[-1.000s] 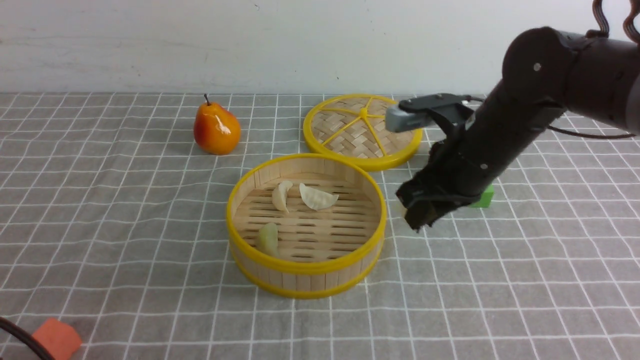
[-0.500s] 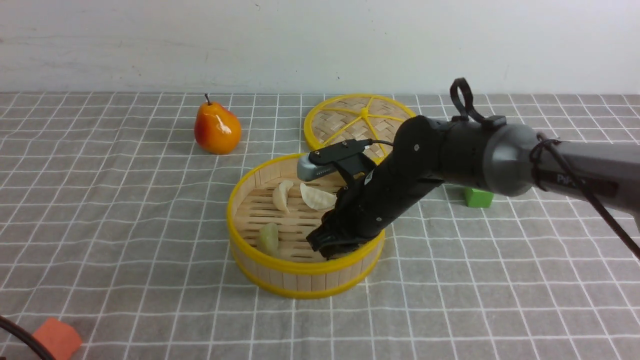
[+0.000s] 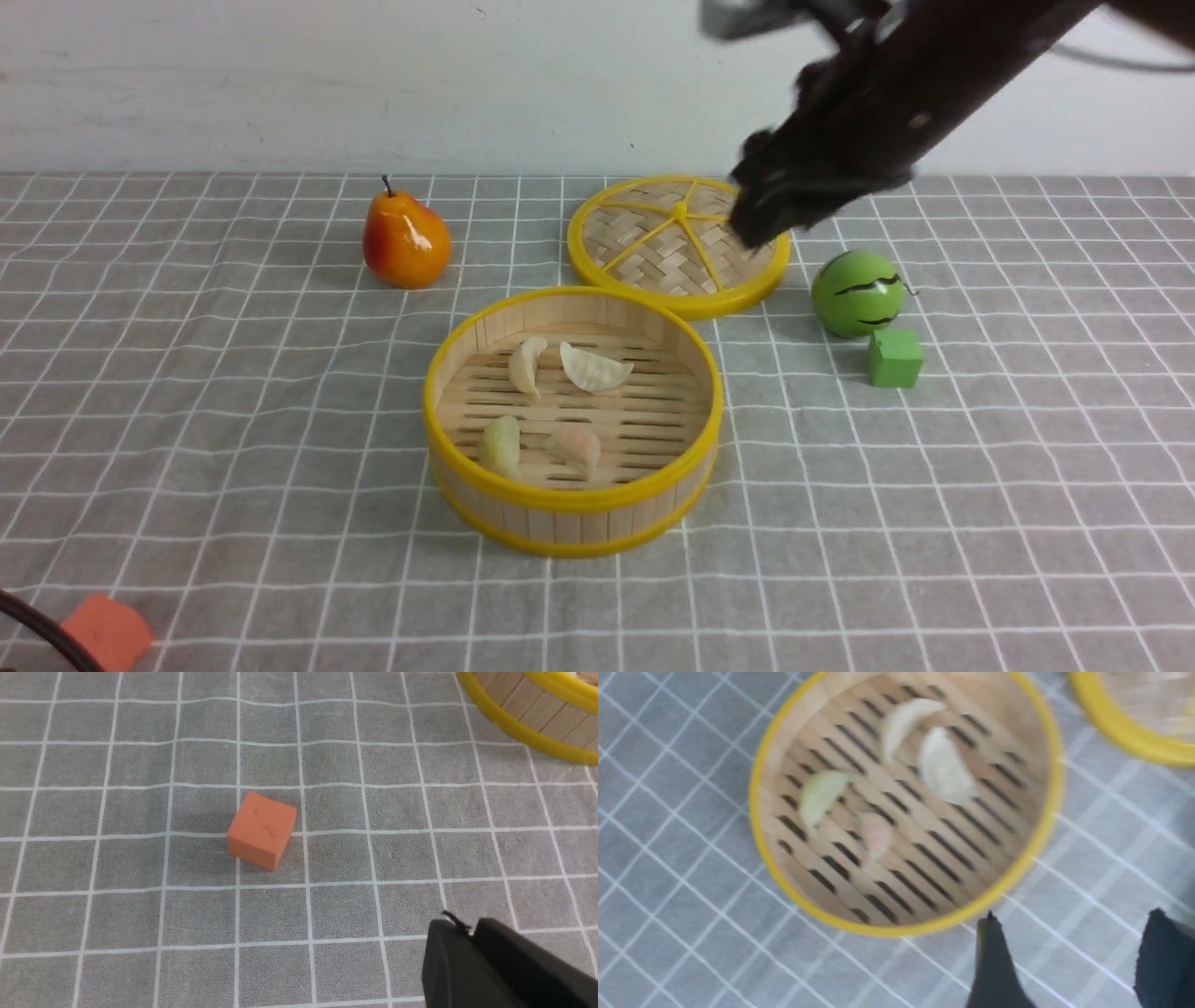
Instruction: Put the dumplings into the steamer on the table with the grey tablecloth.
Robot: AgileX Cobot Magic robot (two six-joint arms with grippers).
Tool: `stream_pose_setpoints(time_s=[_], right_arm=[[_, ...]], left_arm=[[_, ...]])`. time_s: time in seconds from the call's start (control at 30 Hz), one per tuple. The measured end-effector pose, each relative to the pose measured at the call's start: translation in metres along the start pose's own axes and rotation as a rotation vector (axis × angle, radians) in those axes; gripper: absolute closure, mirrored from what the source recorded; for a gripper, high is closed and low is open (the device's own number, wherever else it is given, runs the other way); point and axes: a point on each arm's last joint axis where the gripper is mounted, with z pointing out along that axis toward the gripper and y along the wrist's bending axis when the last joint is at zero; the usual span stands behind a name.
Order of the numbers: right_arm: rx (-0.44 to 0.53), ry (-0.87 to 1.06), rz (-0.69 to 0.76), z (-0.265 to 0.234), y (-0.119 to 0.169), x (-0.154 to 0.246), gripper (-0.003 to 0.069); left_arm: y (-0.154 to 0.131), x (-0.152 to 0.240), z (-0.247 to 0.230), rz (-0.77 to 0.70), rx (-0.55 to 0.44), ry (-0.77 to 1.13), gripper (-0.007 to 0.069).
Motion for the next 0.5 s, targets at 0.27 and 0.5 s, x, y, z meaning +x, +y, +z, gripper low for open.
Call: stream_pose_setpoints(time_s=[0.27, 0.5], right_arm=[[0.265, -0.264, 0.091, -0.169, -0.006, 0.063, 0.0646], [0.343, -0.663, 0.070, -0.161, 0.018, 0.169, 0.0679]], left_arm=[[0.000, 0.000, 0.000, 0.000, 0.000, 0.000, 0.0556], [0.000, 0.000, 0.000, 0.000, 0.000, 0.001, 0.0555]])
